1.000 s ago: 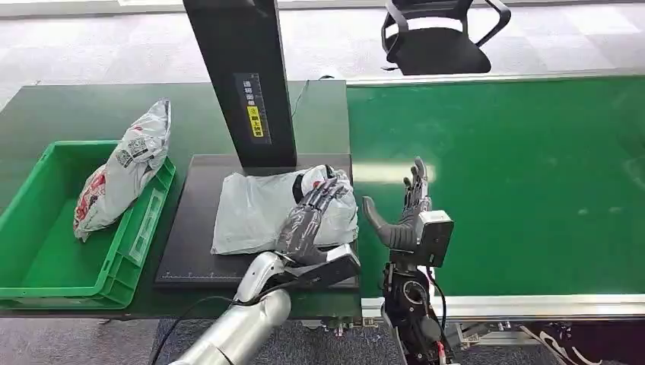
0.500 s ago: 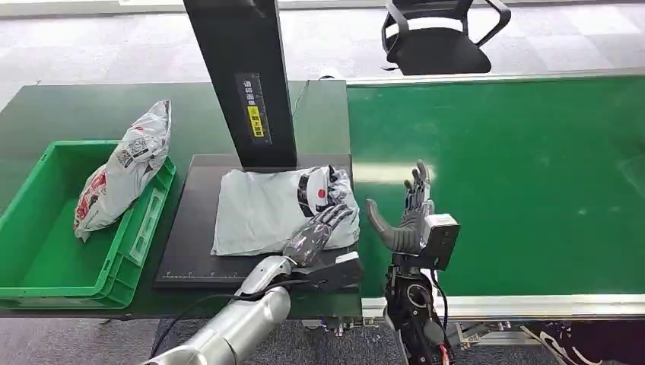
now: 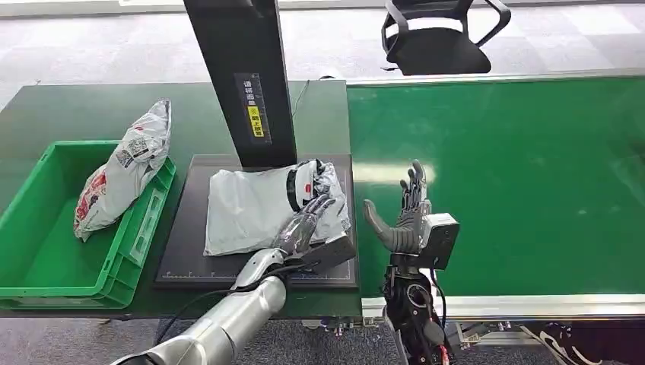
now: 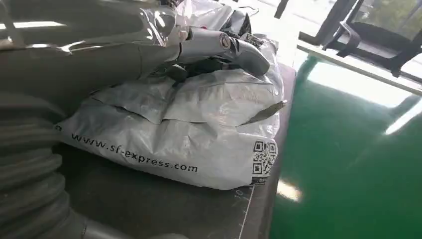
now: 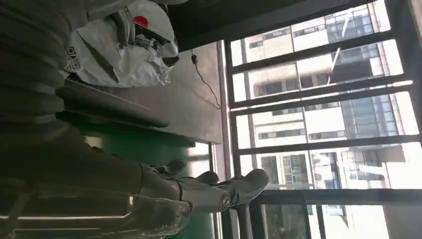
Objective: Moved the parcel from conveyor to table for the left to box.
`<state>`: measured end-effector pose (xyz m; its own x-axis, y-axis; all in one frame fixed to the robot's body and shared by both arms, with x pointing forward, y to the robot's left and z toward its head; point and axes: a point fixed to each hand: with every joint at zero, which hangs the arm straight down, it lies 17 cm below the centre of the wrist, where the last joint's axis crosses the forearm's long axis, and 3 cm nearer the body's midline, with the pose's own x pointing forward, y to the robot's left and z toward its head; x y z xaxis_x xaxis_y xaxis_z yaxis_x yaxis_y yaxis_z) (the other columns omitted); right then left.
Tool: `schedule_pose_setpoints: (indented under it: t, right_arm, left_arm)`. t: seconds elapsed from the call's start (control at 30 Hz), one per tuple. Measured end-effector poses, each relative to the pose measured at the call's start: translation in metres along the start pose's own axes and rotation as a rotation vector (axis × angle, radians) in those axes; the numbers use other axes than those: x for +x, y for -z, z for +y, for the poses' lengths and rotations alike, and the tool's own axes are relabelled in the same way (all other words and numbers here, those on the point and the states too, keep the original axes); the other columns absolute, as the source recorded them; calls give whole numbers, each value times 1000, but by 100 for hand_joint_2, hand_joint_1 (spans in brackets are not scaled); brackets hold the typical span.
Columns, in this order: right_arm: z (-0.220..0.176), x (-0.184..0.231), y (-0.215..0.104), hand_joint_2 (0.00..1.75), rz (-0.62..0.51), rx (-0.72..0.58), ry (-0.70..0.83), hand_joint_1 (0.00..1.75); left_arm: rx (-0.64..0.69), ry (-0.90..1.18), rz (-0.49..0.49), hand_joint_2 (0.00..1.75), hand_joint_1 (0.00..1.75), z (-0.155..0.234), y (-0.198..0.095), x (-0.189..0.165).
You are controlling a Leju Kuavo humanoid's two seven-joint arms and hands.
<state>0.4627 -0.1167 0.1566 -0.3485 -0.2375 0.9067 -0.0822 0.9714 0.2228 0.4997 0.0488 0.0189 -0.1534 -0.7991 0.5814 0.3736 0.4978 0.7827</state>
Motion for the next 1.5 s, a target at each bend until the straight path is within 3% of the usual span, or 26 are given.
schedule_pose_setpoints:
  t: [0.03,0.07,0.1,0.13,0.23,0.43,0.9,1.03,1.07,1.13,1.17,1.2,1.5]
  right_arm:
    - [0,0,0,175,0,1,1,0]
    - [1,0,0,175,0,2,3,0]
    - [1,0,0,175,0,2,3,0]
    - [1,0,0,175,0,3,3,0]
    - [1,0,0,175,0,5,5,0]
    - [8,5,1,175,-1,24,45,0]
    - [14,18,4,175,-27,43,77,0]
    - [14,17,4,175,-27,43,77,0]
    - [14,18,4,175,-26,43,79,0]
    - [14,18,3,175,-26,42,85,0]
    - [14,18,3,175,-27,42,88,0]
    - [14,19,2,175,-28,43,90,0]
    - [13,22,0,175,-33,41,96,0]
  left_arm:
    - [-3,1,3,175,17,-1,0,-1]
    - [-5,3,7,175,79,-2,-1,-2]
    - [-7,6,10,175,79,-2,-1,-3]
    - [-10,8,12,175,129,-3,-1,-3]
    - [-12,12,17,175,134,-3,-1,-4]
    - [-27,30,21,175,164,-4,0,-5]
    - [-39,50,18,175,161,-9,-2,-6]
    - [-40,49,18,175,168,-10,-3,-6]
    - [-40,50,18,175,166,-10,-3,-6]
    - [-27,60,8,175,141,-10,-4,-6]
    - [-19,63,1,175,21,-10,-4,-5]
    - [-10,69,-3,175,0,-10,-5,-5]
    - [78,51,-42,175,0,2,-6,-1]
